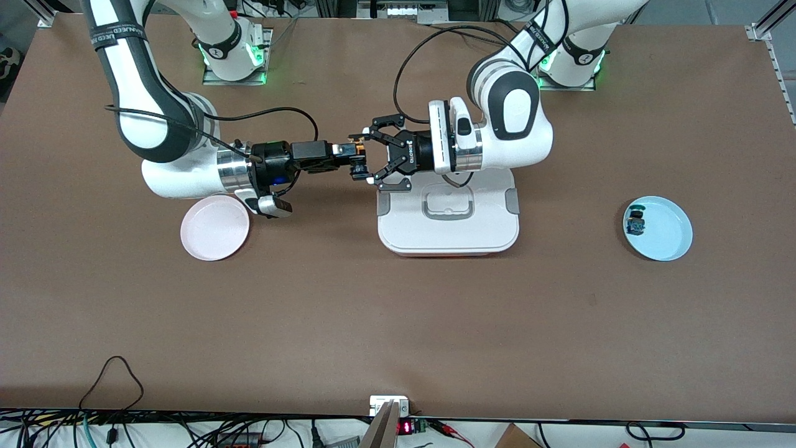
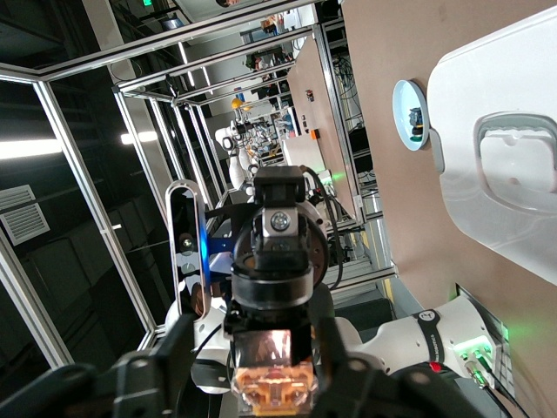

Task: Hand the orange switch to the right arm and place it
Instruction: 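Close the right gripper on the switch held by the left gripper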

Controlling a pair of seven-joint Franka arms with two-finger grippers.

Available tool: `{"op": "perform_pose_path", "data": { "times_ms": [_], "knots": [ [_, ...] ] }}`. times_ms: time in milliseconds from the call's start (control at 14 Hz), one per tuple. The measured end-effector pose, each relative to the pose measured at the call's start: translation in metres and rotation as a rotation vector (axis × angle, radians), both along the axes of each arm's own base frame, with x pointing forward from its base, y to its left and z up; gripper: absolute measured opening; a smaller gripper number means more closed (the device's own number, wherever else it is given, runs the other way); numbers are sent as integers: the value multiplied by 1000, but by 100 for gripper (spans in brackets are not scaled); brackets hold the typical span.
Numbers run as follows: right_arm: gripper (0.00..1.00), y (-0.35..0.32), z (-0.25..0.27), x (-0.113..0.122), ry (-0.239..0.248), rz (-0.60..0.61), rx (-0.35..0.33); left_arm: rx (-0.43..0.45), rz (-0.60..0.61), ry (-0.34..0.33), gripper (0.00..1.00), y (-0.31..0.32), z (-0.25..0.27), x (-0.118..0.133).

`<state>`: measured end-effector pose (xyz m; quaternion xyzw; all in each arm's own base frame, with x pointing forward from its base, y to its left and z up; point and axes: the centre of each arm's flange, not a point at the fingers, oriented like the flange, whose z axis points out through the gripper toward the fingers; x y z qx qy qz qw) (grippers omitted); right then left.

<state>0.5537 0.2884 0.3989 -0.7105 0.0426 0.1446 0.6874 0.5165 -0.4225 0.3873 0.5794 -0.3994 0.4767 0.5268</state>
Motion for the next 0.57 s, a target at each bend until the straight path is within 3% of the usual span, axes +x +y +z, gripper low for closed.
{"op": "perform_pose_path", "data": {
  "times_ms": [143,502,573],
  "knots": [
    [42,-1,-1,0,-17,-3,1,-4,2,1,72,0,2,1],
    [42,-1,-1,0,-40,-2,5,-6,4,2,72,0,2,1],
    [42,-1,-1,0,-49,0,7,-6,4,2,77,0,2,1]
  ]
}}
